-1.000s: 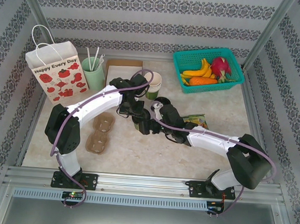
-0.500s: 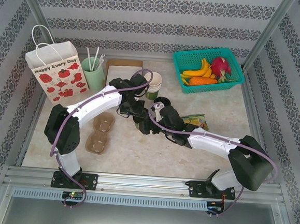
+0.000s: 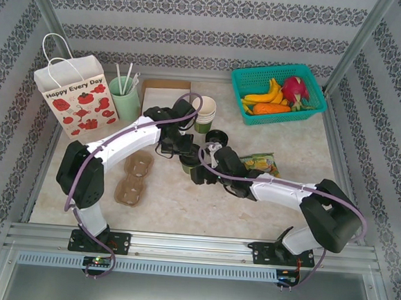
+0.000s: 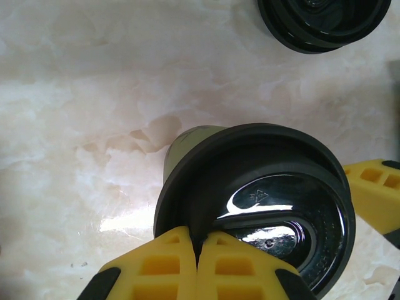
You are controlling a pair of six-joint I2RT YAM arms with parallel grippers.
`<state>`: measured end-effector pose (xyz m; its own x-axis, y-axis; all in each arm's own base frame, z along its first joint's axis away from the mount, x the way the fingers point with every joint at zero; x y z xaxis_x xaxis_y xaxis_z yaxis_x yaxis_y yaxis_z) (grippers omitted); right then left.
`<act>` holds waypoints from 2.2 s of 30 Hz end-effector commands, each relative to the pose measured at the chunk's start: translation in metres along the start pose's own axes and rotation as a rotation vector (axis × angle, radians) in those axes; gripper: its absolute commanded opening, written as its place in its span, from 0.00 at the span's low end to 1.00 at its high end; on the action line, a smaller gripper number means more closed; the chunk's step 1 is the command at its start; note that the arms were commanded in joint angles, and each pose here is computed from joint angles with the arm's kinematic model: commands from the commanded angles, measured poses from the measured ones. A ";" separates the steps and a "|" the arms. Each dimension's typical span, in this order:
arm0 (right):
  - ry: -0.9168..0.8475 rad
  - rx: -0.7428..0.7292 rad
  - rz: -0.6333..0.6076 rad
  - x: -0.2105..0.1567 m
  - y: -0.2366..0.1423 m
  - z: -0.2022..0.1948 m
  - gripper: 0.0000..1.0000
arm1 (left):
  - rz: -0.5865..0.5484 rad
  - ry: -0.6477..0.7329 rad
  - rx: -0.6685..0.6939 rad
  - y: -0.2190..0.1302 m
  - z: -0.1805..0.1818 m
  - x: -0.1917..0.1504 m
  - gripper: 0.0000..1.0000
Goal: Pack the takeout coffee
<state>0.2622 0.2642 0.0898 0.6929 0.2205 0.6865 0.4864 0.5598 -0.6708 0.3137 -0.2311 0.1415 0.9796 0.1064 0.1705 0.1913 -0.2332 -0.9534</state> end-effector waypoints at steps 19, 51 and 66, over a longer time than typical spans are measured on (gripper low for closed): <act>0.202 0.099 -0.032 0.015 -0.009 -0.019 0.88 | 0.197 -0.004 0.157 0.038 0.030 -0.040 0.00; 0.597 0.239 -0.008 0.062 -0.017 -0.020 0.45 | 0.156 -0.006 0.127 0.022 0.019 -0.027 0.00; 0.619 0.248 0.077 0.050 -0.005 -0.017 0.29 | 0.170 -0.001 0.111 0.025 0.017 -0.030 0.00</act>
<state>0.3027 0.2574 0.1271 0.9224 -0.1999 0.3305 0.3613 0.7489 -0.5556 0.3183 -0.2324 0.1482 0.9807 0.0950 0.1711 0.1881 -0.2170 -0.9579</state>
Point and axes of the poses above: each hand's point on the last joint's axis, 136 mm out from that joint toward the fingers, its own y axis out along the fingers, its own z axis along the line the jaws close on, x = y × z, the point moved 2 cm from there along -y, back along the fingers, and after that the axes turned 6 degrees about -y, right-handed, at the moved point
